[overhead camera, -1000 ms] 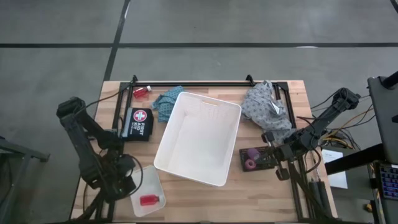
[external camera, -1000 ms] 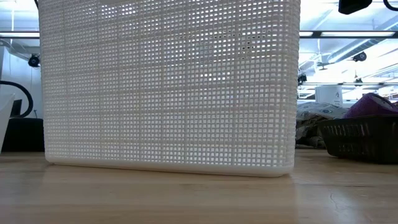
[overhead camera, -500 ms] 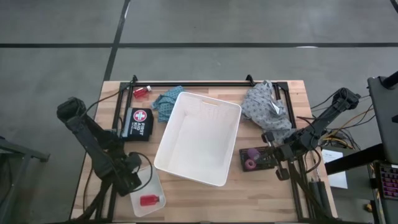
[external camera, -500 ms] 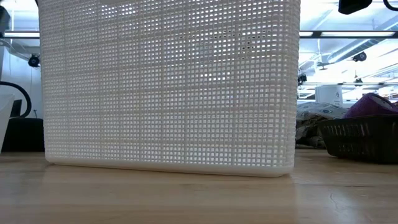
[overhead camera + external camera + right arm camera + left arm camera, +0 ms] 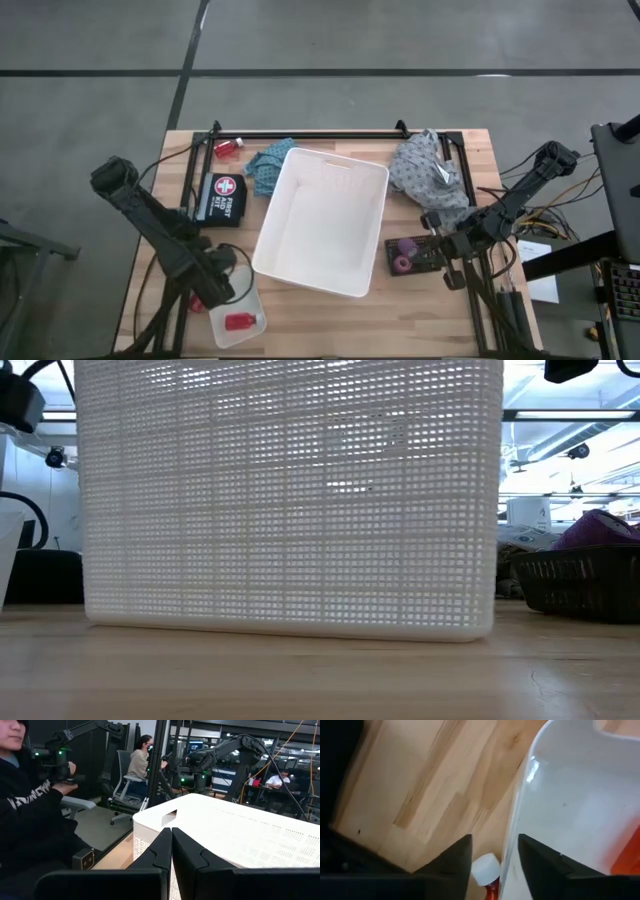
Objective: Pick & place medical supplies in basket/bin
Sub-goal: Adjust the white bin, then put the bottom orange bottle into the white bin
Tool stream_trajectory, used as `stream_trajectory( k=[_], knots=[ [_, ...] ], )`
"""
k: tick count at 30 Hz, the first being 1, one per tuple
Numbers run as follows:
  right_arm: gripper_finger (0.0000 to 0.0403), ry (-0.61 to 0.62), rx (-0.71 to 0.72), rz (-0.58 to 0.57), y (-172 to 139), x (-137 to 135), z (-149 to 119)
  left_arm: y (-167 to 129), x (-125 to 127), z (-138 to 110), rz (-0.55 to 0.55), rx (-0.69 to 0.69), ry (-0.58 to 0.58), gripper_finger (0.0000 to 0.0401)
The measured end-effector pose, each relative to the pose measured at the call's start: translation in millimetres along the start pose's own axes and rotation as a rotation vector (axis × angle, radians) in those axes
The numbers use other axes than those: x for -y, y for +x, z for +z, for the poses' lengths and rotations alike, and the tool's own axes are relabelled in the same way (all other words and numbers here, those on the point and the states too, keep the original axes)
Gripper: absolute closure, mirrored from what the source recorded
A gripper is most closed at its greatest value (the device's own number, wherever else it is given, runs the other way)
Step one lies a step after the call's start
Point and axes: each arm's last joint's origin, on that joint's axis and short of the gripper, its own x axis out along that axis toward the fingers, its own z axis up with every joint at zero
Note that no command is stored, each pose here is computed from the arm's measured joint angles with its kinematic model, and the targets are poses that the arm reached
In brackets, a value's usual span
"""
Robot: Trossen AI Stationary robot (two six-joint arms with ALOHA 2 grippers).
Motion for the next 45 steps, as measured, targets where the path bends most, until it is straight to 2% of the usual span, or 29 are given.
stream_trajectory(
  k=[6, 10, 17, 27, 34, 38, 45],
  knots=[
    [0.0394, 0.000, 0.000, 0.000, 0.0, 0.0, 0.0, 0.2, 4.0, 6.7, -0.046, 0.027, 0.092, 0.0311],
    [0.0394, 0.000, 0.000, 0.000, 0.0, 0.0, 0.0, 1.0, 2.2, 13.1, -0.038, 0.034, 0.109, 0.0350],
    [0.0394, 0.000, 0.000, 0.000, 0.0, 0.0, 0.0, 3.2, -2.8, 29.9, -0.024, 0.046, 0.133, 0.0394],
    [0.0394, 0.000, 0.000, 0.000, 0.0, 0.0, 0.0, 4.8, -3.6, 47.5, -0.059, 0.084, 0.208, 0.0386],
    [0.0394, 0.000, 0.000, 0.000, 0.0, 0.0, 0.0, 3.8, -3.6, 48.9, -0.059, 0.087, 0.216, 0.0378],
    [0.0394, 0.000, 0.000, 0.000, 0.0, 0.0, 0.0, 2.9, -5.5, 48.8, -0.034, 0.094, 0.177, 0.0351],
    [0.0394, 0.000, 0.000, 0.000, 0.0, 0.0, 0.0, 1.7, -5.9, 48.7, -0.035, 0.090, 0.166, 0.0276]
  ],
)
